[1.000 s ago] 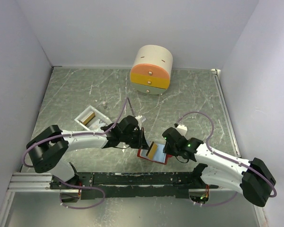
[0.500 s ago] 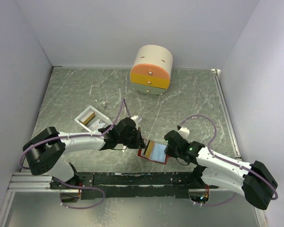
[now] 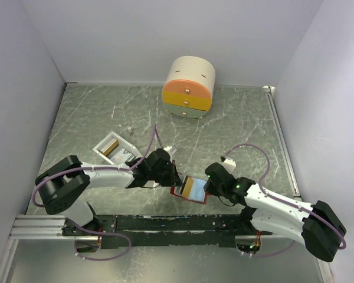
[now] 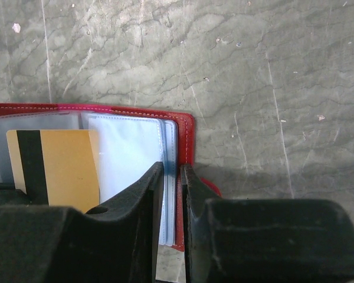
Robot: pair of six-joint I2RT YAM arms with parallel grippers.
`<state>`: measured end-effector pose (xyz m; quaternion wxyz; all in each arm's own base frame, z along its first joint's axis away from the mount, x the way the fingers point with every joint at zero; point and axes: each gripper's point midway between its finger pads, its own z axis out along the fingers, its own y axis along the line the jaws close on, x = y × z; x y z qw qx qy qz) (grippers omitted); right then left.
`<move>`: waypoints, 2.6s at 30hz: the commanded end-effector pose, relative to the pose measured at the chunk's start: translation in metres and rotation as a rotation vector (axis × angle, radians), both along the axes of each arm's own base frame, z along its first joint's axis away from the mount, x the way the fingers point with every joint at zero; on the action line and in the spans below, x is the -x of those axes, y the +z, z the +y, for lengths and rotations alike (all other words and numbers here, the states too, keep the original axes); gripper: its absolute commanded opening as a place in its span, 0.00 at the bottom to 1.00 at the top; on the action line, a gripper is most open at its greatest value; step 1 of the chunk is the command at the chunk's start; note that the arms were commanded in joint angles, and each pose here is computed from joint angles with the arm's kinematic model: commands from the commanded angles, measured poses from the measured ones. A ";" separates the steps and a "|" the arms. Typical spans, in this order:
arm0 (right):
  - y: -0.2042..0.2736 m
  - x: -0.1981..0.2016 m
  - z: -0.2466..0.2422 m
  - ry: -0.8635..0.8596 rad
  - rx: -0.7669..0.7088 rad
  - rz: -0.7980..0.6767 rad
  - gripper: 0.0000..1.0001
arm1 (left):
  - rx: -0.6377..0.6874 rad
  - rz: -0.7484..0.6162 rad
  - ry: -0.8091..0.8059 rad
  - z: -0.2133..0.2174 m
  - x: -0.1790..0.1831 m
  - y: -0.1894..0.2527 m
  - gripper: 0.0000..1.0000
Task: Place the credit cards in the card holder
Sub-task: Insert the credit card into the card holder.
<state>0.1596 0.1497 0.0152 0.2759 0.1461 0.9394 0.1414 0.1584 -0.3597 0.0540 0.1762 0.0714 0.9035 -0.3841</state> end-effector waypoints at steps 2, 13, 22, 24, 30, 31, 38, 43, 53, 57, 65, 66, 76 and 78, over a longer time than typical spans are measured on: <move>-0.017 0.014 -0.012 -0.009 0.036 0.063 0.17 | 0.007 -0.005 -0.002 -0.002 0.001 -0.006 0.07; -0.017 0.016 -0.010 -0.010 0.024 0.072 0.17 | -0.008 0.008 0.027 0.004 0.002 -0.016 0.07; -0.016 0.016 -0.006 0.002 0.012 0.077 0.17 | -0.045 0.025 0.033 0.007 0.004 -0.027 0.07; -0.016 0.016 -0.005 0.003 0.010 0.080 0.17 | -0.052 0.025 0.028 0.006 0.003 -0.028 0.07; -0.010 0.015 -0.001 0.006 -0.010 0.078 0.18 | -0.061 0.032 0.025 0.002 0.005 -0.033 0.07; -0.006 0.014 0.000 0.003 -0.013 0.074 0.19 | -0.060 0.034 0.025 0.002 0.007 -0.033 0.07; 0.008 0.012 0.007 0.030 -0.032 0.076 0.25 | -0.070 0.028 0.045 0.002 0.006 -0.035 0.07; 0.001 0.018 0.001 0.017 -0.018 0.092 0.26 | -0.074 0.013 0.084 0.006 0.001 -0.031 0.07; -0.001 0.022 0.001 0.011 -0.051 0.087 0.25 | -0.088 -0.005 0.177 0.018 -0.008 -0.028 0.07; -0.002 0.023 0.001 0.008 -0.066 0.087 0.25 | -0.091 0.002 0.169 0.015 -0.007 -0.032 0.07; -0.006 0.025 0.009 0.012 -0.105 0.108 0.25 | -0.093 0.003 0.157 0.007 -0.004 -0.033 0.07; -0.006 0.025 0.011 0.011 -0.113 0.110 0.25 | -0.094 0.002 0.157 0.006 -0.003 -0.033 0.07; -0.011 0.028 0.014 -0.009 -0.153 0.126 0.24 | -0.082 0.010 0.180 0.000 0.003 -0.034 0.07; -0.012 0.029 0.013 -0.012 -0.154 0.126 0.24 | -0.075 0.013 0.172 -0.002 0.005 -0.035 0.07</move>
